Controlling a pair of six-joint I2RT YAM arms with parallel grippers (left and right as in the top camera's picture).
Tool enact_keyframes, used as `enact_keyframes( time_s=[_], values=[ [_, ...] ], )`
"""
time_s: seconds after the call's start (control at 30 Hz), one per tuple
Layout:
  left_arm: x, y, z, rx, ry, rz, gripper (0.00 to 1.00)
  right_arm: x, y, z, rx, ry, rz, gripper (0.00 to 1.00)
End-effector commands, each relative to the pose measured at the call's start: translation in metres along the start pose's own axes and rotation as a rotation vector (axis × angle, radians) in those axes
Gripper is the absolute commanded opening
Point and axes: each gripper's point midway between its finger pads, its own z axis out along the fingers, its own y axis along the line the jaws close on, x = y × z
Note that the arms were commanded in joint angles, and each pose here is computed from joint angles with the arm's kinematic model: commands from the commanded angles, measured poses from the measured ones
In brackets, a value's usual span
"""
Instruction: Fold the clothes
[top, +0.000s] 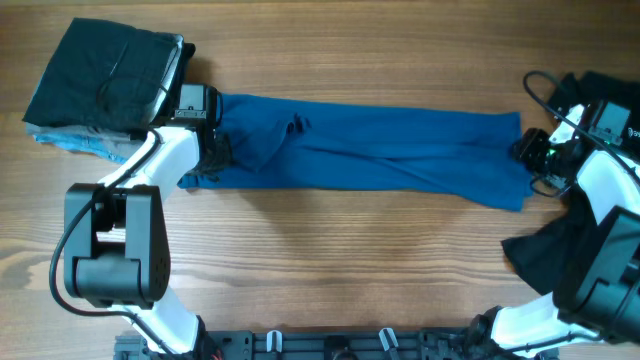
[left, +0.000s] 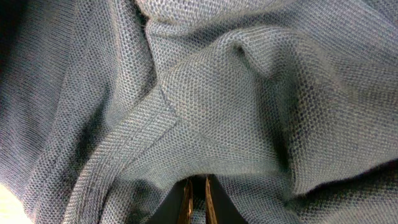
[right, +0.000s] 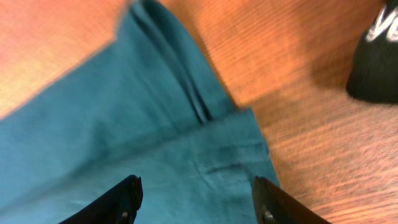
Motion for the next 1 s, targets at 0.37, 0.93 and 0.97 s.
enact_keyframes(
  time_s=[0.37, 0.93, 0.97],
  values=[
    [0.009, 0.012, 0.008, -0.049, 0.035, -0.017, 0.11, 0.018, -0.010, 0.031, 0.011, 0.088, 0.024, 0.43],
    [0.020, 0.045, 0.005, -0.192, 0.079, -0.017, 0.11, -0.034, 0.000, 0.004, -0.039, -0.037, -0.013, 0.04],
    [0.020, 0.047, 0.006, -0.194, 0.081, -0.023, 0.11, -0.036, 0.000, 0.004, -0.039, -0.043, -0.032, 0.04]
  ],
)
